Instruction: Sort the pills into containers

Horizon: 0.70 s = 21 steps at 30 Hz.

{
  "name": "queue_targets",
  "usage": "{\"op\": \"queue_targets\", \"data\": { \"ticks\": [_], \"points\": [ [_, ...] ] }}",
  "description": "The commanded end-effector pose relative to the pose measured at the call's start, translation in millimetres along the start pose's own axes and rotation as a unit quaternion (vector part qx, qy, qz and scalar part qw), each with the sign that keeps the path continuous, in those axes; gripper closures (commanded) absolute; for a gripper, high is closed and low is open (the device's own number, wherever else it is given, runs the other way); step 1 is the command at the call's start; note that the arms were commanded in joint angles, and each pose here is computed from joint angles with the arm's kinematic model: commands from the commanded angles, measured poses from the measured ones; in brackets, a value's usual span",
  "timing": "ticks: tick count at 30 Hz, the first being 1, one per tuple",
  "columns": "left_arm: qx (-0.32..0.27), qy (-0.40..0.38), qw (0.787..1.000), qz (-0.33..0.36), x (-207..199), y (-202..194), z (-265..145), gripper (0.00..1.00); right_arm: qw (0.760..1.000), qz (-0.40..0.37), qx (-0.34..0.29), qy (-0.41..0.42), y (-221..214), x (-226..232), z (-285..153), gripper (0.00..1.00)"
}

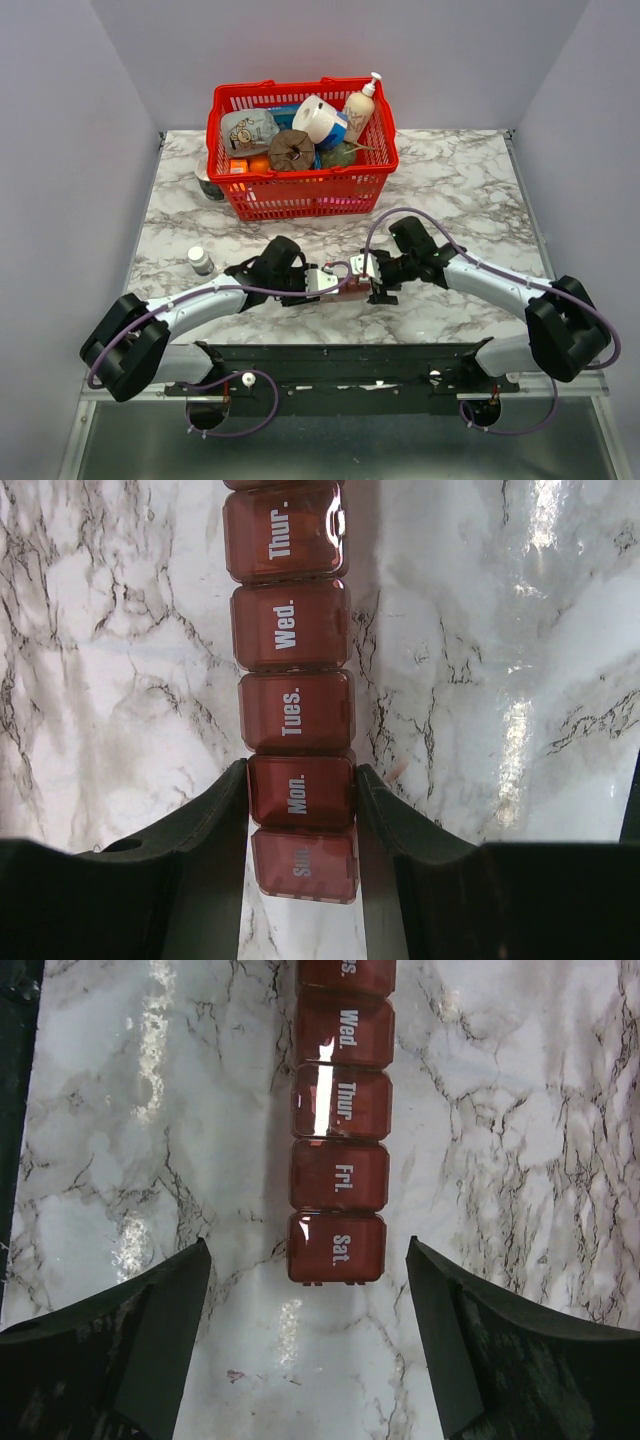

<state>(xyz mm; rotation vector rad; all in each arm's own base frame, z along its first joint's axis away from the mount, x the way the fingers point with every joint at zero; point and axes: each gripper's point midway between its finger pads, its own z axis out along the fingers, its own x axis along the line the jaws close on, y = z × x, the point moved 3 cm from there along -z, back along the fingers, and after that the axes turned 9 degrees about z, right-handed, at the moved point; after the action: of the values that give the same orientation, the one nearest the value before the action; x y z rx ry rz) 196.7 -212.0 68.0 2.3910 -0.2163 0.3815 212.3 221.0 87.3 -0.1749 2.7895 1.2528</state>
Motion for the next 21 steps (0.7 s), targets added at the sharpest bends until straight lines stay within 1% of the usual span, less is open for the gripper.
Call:
{"op": "queue_targets", "data": {
  "ticks": [1,10,11,13,14,16,17,20,21],
  "points": [
    [-0.037,0.003,0.999,0.010,2.4,17.4,-5.2,1.00,0.999,0.010,0.010,-0.033,3.1,-16.8,3.1,0.15],
    [-0.045,0.006,0.999,0.012,3.1,21.1,-8.2,1.00,0.999,0.028,0.016,-0.039,4.6,-21.8,7.0,0.30],
    [-0.045,0.007,0.999,0.011,3.2,20.9,-8.2,1.00,0.999,0.030,0.015,-0.038,5.5,-21.6,7.3,0.34],
    [-0.047,0.007,0.999,0.012,3.5,22.0,-8.6,1.00,0.999,0.031,0.014,-0.035,7.4,-21.6,7.2,0.37],
    [-0.046,0.006,0.999,0.012,3.1,21.5,-8.4,1.00,0.999,0.031,0.014,-0.032,7.6,-20.5,7.7,0.42],
    [-0.046,0.007,0.999,0.012,3.6,21.9,-8.9,1.00,0.999,0.033,0.012,-0.026,10.0,-19.8,7.0,0.48],
    [-0.045,0.008,0.999,0.012,3.4,21.1,-9.1,1.00,0.999,0.032,0.013,-0.024,10.7,-19.4,6.5,0.54],
    [-0.038,0.017,0.999,0.017,5.8,19.3,-10.6,1.00,0.999,0.035,0.013,-0.014,12.8,-17.2,5.5,0.59],
    [-0.036,0.020,0.999,0.018,6.5,18.5,-11.2,1.00,0.999,0.036,0.012,-0.010,13.8,-16.4,5.1,0.60]
  ]
}}
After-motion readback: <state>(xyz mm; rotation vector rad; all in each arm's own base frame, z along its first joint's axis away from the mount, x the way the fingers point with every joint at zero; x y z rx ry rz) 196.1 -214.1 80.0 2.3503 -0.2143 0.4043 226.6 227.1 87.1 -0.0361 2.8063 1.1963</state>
